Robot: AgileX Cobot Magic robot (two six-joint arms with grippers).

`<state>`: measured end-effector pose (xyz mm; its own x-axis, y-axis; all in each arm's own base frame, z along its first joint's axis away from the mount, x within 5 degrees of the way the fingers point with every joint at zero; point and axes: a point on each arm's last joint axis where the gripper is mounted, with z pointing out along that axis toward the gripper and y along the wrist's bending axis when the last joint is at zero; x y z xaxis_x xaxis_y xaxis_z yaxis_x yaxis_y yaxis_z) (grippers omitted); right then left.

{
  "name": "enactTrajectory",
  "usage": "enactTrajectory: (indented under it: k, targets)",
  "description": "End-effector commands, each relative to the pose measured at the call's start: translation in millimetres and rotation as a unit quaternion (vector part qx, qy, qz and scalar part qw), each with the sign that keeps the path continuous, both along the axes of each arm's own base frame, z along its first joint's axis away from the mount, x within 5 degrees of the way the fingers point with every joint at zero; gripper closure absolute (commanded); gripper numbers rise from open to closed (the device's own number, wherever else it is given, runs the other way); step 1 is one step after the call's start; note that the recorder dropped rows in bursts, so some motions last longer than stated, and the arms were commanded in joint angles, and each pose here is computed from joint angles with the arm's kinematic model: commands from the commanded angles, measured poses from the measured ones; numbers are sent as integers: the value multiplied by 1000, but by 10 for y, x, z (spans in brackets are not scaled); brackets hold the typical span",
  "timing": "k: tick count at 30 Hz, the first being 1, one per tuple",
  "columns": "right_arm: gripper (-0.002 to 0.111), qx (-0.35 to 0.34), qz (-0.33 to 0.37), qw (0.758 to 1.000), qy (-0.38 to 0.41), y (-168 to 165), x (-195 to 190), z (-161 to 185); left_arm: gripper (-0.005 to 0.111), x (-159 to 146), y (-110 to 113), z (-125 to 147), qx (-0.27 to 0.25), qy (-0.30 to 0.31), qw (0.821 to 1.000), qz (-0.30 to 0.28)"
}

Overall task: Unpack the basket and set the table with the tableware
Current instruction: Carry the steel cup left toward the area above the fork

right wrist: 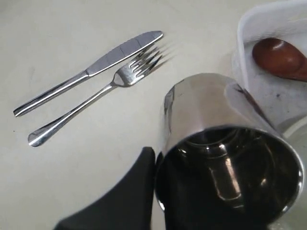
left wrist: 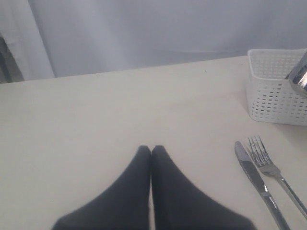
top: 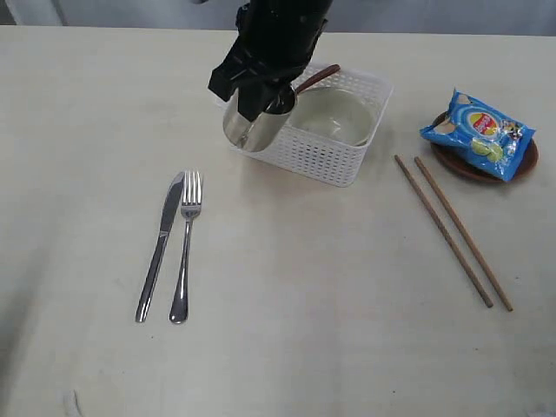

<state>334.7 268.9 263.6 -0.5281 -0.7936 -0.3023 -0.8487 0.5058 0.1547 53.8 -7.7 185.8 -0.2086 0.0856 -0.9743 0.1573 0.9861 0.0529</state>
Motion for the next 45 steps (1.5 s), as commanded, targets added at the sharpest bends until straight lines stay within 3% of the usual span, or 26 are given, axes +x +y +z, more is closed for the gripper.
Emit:
enactTrajectory:
  k: [1, 9, 16, 20, 23, 34, 38, 45]
  targets:
    - [109, -41, -12, 999, 14, -55, 29, -214, 107, 0, 0, 3, -4, -4, 1000, 1]
    - [109, -159, -52, 985, -34, -228, 190, -438, 107, 0, 0, 3, -4, -4, 1000, 1]
    - [109, -155, -43, 986, -37, -218, 195, -444, 107, 0, 0, 3, -4, -4, 1000, 1]
    - [109, -72, -16, 997, -7, -58, 124, -412, 107, 0, 0, 3, -4, -4, 1000, 1]
    - [109, -48, -11, 998, -37, 54, 138, -350, 107, 0, 0, 3, -4, -4, 1000, 1]
    - [109, -72, 23, 983, -170, 619, -15, 7, 107, 0, 0, 3, -4, -4, 1000, 1]
    - [109, -119, 27, 978, -169, 831, -56, -91, 107, 0, 0, 3, -4, -4, 1000, 1]
    - [109, -96, 14, 977, -189, 1182, 10, -251, 107, 0, 0, 3, -4, -4, 1000, 1]
